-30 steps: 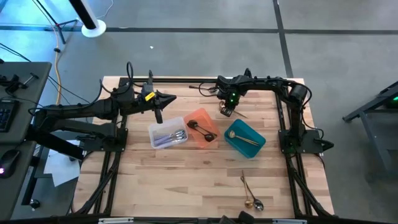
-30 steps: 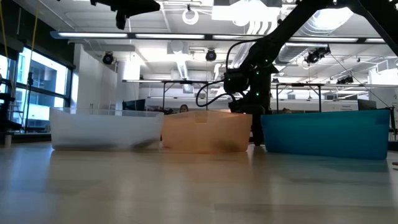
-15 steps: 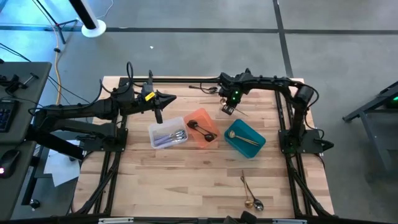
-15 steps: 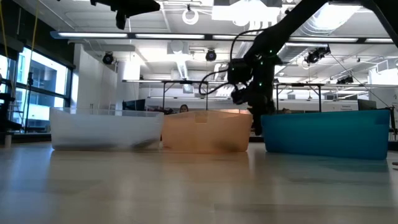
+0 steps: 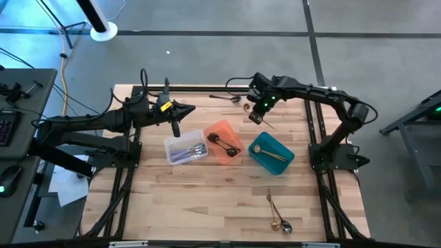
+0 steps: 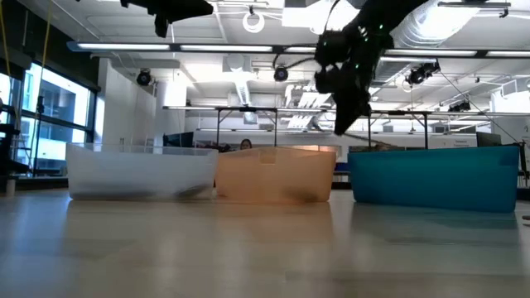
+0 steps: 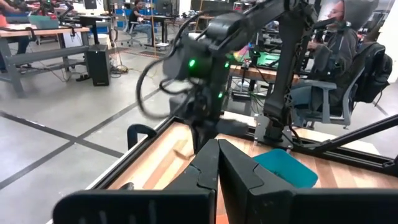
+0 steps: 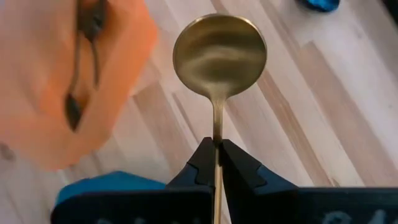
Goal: Sort silverware by color (type)
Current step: Put the gold spoon into the blue bin
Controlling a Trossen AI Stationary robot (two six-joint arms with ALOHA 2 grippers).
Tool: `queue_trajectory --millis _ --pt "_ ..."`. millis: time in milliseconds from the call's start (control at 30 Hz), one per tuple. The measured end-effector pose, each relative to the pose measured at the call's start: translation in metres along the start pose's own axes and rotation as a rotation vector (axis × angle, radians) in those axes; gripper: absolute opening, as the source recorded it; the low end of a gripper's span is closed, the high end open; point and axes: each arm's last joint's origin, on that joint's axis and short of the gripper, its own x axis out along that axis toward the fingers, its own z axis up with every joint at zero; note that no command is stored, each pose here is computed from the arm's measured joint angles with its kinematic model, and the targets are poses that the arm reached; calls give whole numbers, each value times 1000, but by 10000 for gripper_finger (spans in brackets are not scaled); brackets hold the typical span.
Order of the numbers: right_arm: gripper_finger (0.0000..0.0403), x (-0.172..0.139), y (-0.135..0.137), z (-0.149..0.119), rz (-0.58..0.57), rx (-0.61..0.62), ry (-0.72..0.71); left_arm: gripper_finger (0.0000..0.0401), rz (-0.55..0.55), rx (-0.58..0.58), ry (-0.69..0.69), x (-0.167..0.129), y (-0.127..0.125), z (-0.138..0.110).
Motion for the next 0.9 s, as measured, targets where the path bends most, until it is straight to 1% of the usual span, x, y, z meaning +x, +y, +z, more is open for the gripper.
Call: queue_trajectory --millis 100,267,533,733,900 --pt "0 -19 4 -2 6 -10 -59 0 0 0 0 0 0 0" --pt "0 -50 11 -7 53 -37 -174 0 0 1 4 0 0 0" --pt "0 -97 21 -18 75 -82 -367 0 4 8 45 0 0 -4" --pt "0 -126 28 -21 135 -112 -537 0 4 8 49 0 0 -5" --pt "0 -140 40 -21 191 -185 -647 0 4 0 47 0 0 -5"
